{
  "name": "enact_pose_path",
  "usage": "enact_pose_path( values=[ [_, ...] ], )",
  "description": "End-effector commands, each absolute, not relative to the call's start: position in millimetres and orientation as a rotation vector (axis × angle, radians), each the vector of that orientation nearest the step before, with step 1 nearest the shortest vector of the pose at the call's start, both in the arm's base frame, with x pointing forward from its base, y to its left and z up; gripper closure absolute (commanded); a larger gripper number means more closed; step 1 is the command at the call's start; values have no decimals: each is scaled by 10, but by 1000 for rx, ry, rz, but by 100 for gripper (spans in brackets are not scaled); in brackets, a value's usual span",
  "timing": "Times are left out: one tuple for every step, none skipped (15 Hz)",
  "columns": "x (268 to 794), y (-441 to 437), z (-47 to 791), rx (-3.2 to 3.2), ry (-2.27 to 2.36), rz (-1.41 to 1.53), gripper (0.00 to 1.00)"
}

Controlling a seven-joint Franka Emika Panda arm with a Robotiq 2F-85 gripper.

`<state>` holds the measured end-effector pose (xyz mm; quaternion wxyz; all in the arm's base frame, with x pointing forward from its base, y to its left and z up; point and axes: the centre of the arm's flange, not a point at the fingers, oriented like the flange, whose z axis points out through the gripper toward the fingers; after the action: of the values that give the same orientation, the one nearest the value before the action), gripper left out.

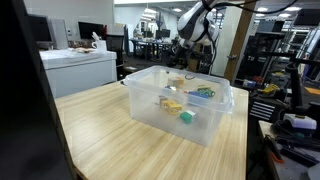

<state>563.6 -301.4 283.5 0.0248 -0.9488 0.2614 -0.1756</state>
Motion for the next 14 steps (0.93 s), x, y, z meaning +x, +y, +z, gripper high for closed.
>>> enact_pose_path(
  values=[
    [5584,-2983,2647,-2938,837,-474,0],
    [5573,-2982,2590,-2940,837,-462,0],
    [5560,-2978,2526,-2941,833,-449,0],
    [5546,-2973,2468,-2943,832,-434,0],
    [5534,-2967,2406,-2947,830,-419,0],
    [5524,-2961,2358,-2949,826,-407,16],
    [5508,-2950,2309,-2948,820,-387,27],
    [5497,-2942,2274,-2952,815,-380,33],
    [5479,-2938,2242,-2954,810,-368,41],
    [5463,-2936,2226,-2957,805,-361,47],
    [5444,-2935,2219,-2961,806,-357,55],
    [5434,-2954,2250,-2968,809,-363,62],
    [5423,-2970,2286,-2971,806,-372,69],
    [5421,-2976,2313,-2965,806,-373,69]
  ],
)
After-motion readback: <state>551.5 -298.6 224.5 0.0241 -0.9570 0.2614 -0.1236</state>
